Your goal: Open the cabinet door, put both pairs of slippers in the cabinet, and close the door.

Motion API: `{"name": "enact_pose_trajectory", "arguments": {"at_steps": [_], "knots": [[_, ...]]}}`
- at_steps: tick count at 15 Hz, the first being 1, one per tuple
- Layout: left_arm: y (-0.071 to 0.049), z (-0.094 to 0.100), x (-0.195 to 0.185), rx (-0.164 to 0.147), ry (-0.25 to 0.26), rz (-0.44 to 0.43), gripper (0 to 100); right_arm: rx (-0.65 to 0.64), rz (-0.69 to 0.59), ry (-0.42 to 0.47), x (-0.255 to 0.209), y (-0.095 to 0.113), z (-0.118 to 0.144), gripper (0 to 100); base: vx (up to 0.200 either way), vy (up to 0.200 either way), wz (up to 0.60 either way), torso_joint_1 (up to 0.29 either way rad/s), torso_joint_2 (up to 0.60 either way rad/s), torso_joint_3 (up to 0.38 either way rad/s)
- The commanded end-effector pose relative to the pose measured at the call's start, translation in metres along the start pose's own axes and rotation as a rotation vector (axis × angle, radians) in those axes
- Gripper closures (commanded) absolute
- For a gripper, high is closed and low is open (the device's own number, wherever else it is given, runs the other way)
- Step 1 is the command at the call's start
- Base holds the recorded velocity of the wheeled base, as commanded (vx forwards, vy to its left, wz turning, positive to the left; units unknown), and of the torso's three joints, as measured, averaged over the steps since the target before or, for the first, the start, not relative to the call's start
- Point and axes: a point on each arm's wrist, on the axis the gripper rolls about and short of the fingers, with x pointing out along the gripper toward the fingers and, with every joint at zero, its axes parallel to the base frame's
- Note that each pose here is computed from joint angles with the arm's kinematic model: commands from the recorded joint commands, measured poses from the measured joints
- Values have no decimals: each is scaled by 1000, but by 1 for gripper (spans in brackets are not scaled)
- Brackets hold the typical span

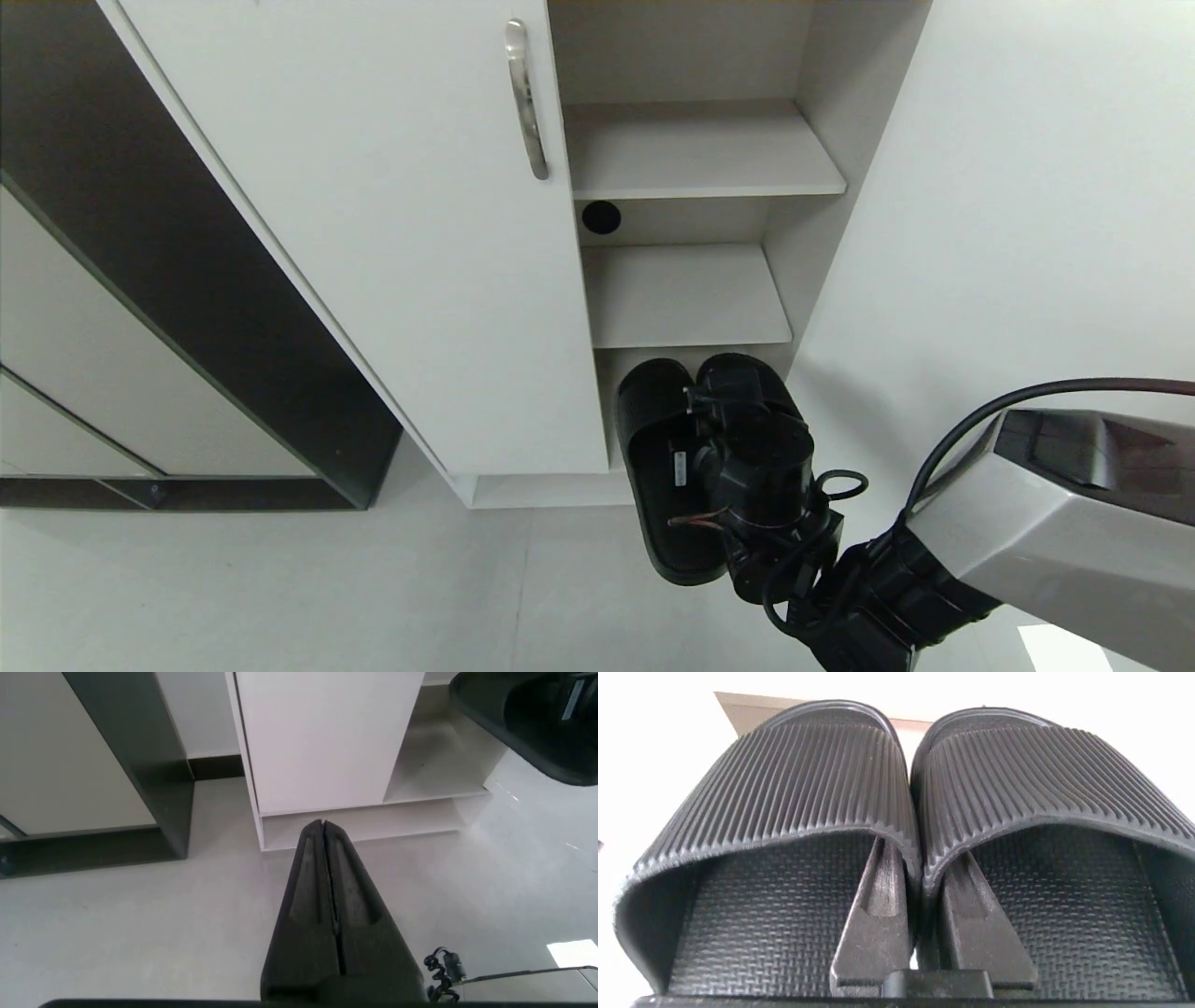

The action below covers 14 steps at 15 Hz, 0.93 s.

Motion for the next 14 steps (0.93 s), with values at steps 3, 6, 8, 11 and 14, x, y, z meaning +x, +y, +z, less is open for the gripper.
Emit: {"name": "enact_pose_trajectory", "arguments": {"at_steps": [3, 6, 8, 11, 14], "knots": [[0, 0, 0, 1, 2, 0, 100, 0, -5, -1, 2, -1, -1, 100, 133, 0, 0, 2, 2, 3], [0, 0, 0, 1, 2, 0, 100, -3, -7, 2, 3, -1, -2, 100, 200, 0, 0, -1, 2, 2], [0, 0, 0, 1, 2, 0, 100, -9, -8, 9, 3, -1, -5, 100, 200, 0, 0, 5, 5, 2], [0, 0, 0, 1, 2, 0, 100, -15, -5, 15, 5, 1, -9, 100, 133, 0, 0, 5, 2, 2], [0, 0, 0, -1, 2, 0, 100, 5, -20, -8, 17, 3, -5, 100, 0, 0, 0, 0, 0, 0]]}}
